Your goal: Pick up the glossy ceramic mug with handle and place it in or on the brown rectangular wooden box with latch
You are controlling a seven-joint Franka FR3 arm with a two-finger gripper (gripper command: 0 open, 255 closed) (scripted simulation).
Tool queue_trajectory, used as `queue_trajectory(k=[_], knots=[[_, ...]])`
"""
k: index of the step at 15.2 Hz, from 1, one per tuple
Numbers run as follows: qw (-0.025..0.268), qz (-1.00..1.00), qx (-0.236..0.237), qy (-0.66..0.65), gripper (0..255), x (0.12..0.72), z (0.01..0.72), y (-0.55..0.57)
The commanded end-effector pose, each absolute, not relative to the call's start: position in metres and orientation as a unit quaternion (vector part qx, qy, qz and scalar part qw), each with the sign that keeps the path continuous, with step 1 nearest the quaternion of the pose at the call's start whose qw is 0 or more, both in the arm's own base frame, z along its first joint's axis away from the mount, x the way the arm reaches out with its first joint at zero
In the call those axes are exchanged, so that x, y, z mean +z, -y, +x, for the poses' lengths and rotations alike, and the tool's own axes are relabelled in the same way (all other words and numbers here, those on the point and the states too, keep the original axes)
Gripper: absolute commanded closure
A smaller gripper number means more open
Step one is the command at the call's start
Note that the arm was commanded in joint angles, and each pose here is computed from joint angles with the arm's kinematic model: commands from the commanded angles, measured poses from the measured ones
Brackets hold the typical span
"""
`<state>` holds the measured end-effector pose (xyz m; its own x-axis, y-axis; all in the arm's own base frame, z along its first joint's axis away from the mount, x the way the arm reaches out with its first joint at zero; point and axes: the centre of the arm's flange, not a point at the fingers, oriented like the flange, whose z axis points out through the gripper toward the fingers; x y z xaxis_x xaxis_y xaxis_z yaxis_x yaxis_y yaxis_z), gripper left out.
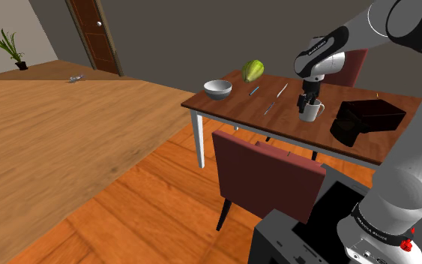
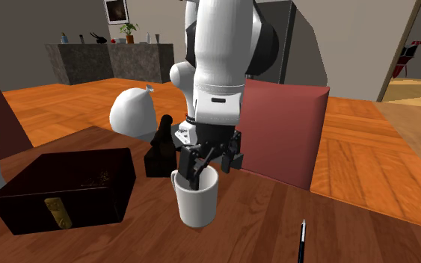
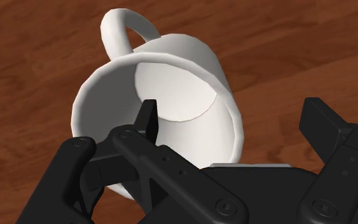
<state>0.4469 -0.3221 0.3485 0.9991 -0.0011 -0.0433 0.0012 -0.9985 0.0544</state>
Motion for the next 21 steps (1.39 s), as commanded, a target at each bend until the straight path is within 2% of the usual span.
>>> queue_trajectory(k=[1, 4, 5, 14, 21], knots=[[0.027, 0.999, -0.022, 0.000, 0, 0.348, 0.447, 0.322], [0.027, 0.999, -0.022, 0.000, 0, 0.348, 0.447, 0.322], [0.027, 0.999, -0.022, 0.000, 255, 0.348, 0.447, 0.322], [0.027, 0.999, -0.022, 0.000, 255, 0.348, 0.447, 0.322], [0.027, 0.999, -0.022, 0.000, 255, 0.385, 0.447, 0.322]])
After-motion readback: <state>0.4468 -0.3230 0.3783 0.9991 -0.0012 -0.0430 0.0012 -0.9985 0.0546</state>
